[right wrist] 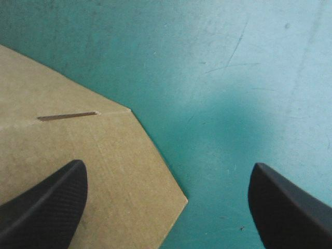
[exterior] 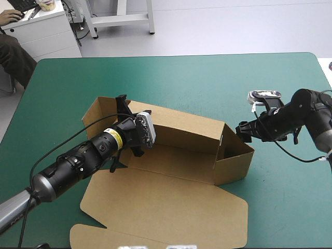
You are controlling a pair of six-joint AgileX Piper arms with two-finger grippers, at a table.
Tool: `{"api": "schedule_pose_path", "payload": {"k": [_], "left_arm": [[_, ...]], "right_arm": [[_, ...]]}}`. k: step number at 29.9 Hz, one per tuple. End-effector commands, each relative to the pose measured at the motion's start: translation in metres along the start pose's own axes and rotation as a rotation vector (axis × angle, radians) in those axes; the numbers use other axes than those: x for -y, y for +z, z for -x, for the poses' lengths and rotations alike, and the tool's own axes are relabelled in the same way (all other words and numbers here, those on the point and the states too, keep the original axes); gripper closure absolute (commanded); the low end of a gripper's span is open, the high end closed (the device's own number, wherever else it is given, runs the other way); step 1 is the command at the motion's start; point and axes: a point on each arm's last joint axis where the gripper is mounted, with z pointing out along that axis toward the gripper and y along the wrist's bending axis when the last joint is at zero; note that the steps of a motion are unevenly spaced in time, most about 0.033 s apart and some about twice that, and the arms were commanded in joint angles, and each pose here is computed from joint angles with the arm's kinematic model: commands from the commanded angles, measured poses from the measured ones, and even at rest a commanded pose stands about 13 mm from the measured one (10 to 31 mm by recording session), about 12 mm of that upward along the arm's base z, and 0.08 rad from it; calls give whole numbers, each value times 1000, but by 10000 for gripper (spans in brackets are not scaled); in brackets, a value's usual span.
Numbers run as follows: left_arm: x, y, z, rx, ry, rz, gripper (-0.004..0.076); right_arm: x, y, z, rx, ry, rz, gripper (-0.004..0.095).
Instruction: Fold the box
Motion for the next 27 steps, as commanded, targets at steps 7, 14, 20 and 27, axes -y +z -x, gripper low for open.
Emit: {"api": "schedule_pose_path", "payload": {"k": [7,14,20,27], "left_arm": [[-10,18,6,7,-136,7,734],[-21,18,14,32,-120,39,734],[-24,18,15,38,-103,46,734],[-24,18,15,38,-103,46,734]], "right_arm": [[-23,-39,-23,59,-75,77,127],[-30,-56,-32,115,-67,71,127],[-31,-48,-50,84,-53,93,127],[-47,-22,-88,49,-42,340,136]]}}
